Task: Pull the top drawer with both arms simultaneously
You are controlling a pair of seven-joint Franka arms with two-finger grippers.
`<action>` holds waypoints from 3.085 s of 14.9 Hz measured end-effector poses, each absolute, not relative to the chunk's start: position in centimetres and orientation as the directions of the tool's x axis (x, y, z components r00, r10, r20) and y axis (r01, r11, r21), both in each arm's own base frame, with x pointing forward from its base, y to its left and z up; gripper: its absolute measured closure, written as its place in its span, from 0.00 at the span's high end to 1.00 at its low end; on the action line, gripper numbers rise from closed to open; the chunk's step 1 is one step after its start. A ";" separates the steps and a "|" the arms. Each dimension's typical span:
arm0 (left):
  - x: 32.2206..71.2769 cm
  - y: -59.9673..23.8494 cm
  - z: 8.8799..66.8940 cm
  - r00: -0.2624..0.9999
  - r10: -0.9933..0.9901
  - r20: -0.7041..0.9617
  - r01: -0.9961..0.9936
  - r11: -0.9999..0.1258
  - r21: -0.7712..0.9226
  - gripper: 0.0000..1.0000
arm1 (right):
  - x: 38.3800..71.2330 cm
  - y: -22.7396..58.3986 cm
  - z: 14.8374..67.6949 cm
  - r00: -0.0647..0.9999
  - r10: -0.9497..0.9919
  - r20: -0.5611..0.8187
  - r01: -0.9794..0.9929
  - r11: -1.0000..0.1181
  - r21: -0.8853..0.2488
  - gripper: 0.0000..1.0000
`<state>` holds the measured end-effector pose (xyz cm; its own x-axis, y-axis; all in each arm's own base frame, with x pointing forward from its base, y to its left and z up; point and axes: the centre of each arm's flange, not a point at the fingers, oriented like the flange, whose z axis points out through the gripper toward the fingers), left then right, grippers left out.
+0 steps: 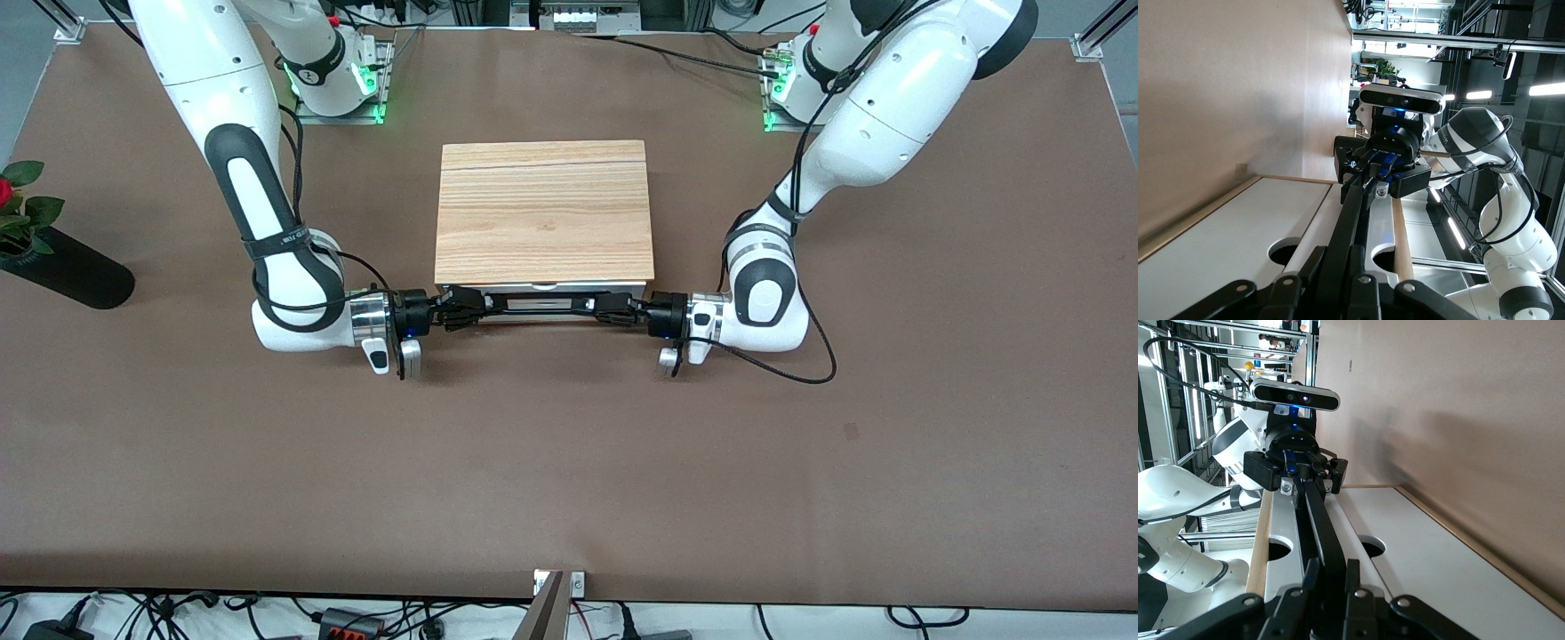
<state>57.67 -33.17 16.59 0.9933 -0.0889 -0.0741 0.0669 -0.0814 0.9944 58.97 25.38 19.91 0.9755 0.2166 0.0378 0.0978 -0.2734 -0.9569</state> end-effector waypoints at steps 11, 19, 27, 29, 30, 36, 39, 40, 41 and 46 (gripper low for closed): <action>61.2 -32.8 16.7 0.998 -0.023 0.057 -0.059 -0.088 0.994 0.19 | 63.3 25.4 19.8 0.978 0.189 0.092 0.140 -0.262 -0.955 0.18; 63.1 -32.8 16.2 0.996 0.002 0.088 -0.087 -0.079 0.993 0.19 | 65.2 25.1 19.4 0.981 0.169 0.094 0.135 -0.253 -0.958 0.18; 63.8 -31.8 15.8 0.995 0.023 0.093 -0.090 -0.103 0.991 0.37 | 67.5 20.8 20.1 0.987 0.101 0.128 0.152 -0.294 -0.944 0.42; 64.5 -30.8 15.6 0.994 0.047 0.101 -0.094 -0.132 0.987 0.54 | 68.3 18.2 20.2 0.987 0.082 0.137 0.156 -0.311 -0.938 0.61; 64.8 -30.4 15.3 0.993 0.056 0.105 -0.096 -0.145 0.985 0.61 | 68.4 17.6 20.3 0.986 0.085 0.142 0.162 -0.320 -0.934 0.72; 67.3 -28.2 16.5 0.983 0.092 0.157 -0.139 -0.174 0.975 1.00 | 69.2 15.7 25.0 0.977 0.168 0.129 0.193 -0.454 -0.870 1.00; 68.2 -27.2 17.2 0.983 0.111 0.143 -0.122 -0.176 0.977 1.00 | 69.1 14.2 30.4 0.974 0.218 0.066 0.190 -0.614 -0.766 1.00; 68.6 -26.7 17.5 0.984 0.106 0.142 -0.120 -0.187 0.975 1.00 | 69.0 13.4 32.0 0.969 0.239 0.055 0.205 -0.668 -0.716 1.00; 69.0 -26.0 17.9 0.986 0.091 0.140 -0.118 -0.208 0.971 1.00 | 68.8 12.8 33.2 0.963 0.267 0.045 0.229 -0.715 -0.661 1.00; 72.6 -20.9 22.5 0.985 -0.032 0.171 -0.169 -0.420 0.892 1.00 | 67.0 10.2 37.0 0.921 0.381 -0.079 0.317 -0.853 -0.415 1.00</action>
<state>72.62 -20.90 22.50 0.9847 -0.0322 0.1713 -0.1688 -0.4197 0.8918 67.02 10.21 37.02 0.9212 0.3812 -0.0787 0.3173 -0.8525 -0.4153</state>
